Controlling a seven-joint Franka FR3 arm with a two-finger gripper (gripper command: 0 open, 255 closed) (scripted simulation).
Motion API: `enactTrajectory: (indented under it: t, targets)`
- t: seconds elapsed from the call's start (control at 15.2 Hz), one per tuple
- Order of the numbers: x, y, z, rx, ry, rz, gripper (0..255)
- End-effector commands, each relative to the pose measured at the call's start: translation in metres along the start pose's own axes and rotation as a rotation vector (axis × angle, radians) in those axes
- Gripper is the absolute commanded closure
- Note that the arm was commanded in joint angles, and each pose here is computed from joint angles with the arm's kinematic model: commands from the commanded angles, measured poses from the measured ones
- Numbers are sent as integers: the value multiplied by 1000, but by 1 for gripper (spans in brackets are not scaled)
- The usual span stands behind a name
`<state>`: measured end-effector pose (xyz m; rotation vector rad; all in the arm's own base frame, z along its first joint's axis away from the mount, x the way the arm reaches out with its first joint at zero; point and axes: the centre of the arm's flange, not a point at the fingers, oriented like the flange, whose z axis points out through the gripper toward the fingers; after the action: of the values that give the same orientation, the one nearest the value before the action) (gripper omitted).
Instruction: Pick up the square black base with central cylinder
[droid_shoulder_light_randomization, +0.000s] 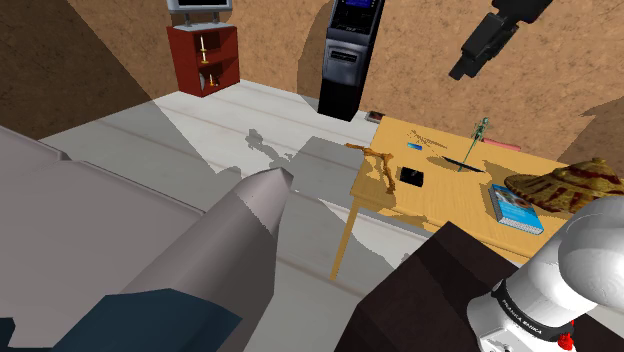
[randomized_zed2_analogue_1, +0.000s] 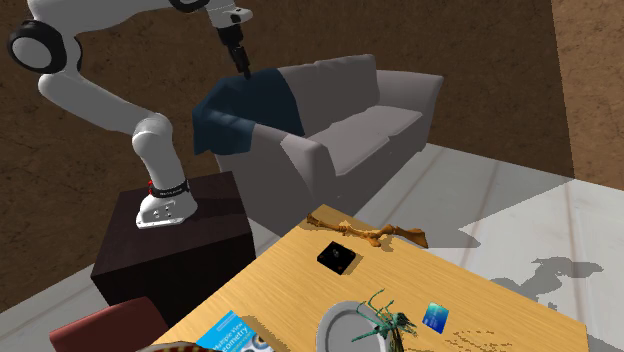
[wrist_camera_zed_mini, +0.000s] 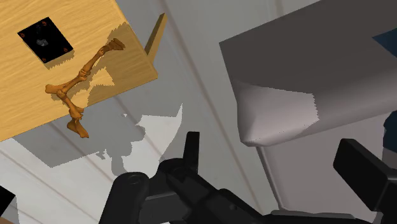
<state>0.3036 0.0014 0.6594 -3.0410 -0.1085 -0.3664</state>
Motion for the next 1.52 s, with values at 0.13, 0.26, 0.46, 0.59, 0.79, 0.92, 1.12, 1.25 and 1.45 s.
enactTrajectory:
  t: [0.13, 0.26, 0.46, 0.59, 0.79, 0.92, 1.12, 1.25, 1.45]
  targets:
    - [3, 19, 18, -2, -7, -2, 0]
    - [6, 37, 37, -3, -14, -4, 0]
    - [9, 65, 64, -6, -25, -6, 0]
    - [12, 84, 83, -7, -33, -8, 0]
    - [15, 112, 110, -10, -43, -11, 0]
    - [18, 131, 128, -11, -51, -13, 0]
    - [21, 159, 156, -14, -61, -15, 0]
    - [23, 178, 174, -16, -69, -17, 0]
    - [25, 206, 202, -18, -80, -20, 0]
